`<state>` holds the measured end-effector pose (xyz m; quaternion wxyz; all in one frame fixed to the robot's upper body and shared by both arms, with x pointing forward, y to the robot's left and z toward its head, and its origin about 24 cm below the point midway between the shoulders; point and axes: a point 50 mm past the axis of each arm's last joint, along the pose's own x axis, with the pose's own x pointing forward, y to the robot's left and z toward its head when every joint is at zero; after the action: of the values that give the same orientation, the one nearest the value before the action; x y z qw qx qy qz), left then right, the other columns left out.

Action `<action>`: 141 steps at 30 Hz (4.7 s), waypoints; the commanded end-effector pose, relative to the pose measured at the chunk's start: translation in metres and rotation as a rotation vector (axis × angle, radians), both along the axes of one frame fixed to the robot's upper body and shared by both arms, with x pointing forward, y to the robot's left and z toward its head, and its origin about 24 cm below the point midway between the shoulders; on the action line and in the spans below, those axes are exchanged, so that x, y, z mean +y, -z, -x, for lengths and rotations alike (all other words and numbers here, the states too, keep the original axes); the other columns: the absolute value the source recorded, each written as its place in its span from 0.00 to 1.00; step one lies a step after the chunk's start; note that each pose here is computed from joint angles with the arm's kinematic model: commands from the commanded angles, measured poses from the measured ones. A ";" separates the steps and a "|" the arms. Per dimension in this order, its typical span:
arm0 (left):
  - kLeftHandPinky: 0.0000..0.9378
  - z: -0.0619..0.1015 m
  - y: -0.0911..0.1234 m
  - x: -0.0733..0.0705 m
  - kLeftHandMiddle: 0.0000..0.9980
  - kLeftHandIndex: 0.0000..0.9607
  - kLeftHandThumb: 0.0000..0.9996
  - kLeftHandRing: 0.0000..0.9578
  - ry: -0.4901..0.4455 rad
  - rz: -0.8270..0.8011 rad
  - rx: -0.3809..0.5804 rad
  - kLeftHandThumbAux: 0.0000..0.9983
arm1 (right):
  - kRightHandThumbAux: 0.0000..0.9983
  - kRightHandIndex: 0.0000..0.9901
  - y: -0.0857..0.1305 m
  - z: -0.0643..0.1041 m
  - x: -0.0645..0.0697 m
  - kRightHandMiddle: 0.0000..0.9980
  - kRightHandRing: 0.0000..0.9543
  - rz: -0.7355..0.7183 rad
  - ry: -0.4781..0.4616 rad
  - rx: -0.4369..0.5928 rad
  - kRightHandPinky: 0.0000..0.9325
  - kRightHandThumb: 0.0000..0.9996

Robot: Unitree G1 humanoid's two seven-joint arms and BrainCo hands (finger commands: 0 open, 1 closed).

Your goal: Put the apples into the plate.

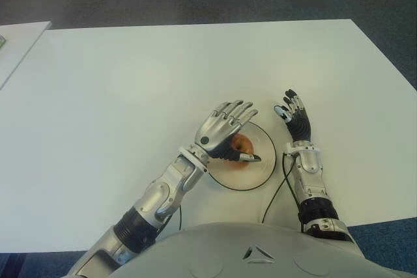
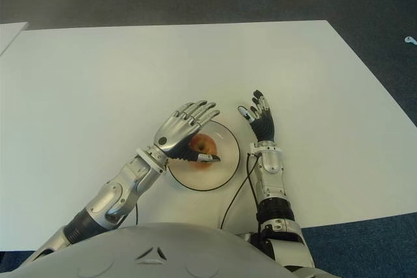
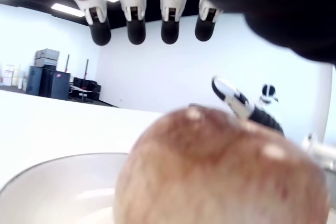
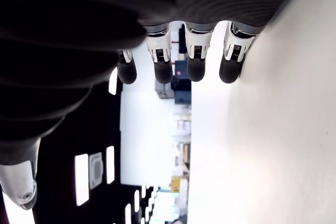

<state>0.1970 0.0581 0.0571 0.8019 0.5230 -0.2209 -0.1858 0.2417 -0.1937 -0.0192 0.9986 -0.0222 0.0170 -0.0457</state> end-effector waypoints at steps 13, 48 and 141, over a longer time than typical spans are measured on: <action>0.01 0.014 0.028 0.085 0.00 0.00 0.16 0.00 -0.455 0.791 0.413 0.25 | 0.58 0.00 0.031 0.026 0.006 0.00 0.00 -0.057 0.007 0.159 0.00 0.14; 0.19 0.050 0.112 0.104 0.11 0.13 0.06 0.12 -0.741 1.031 0.334 0.54 | 0.60 0.00 0.031 0.025 0.004 0.00 0.00 -0.067 -0.078 0.156 0.00 0.13; 0.00 0.112 0.094 0.082 0.00 0.00 0.07 0.00 -0.636 1.092 0.688 0.51 | 0.67 0.00 0.008 0.091 0.012 0.00 0.00 -0.109 -0.236 0.216 0.00 0.15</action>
<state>0.0947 0.1498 -0.0207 0.9930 0.0151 0.0897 0.0760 0.1588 -0.1836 -0.0101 0.9941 0.0134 0.0749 0.0772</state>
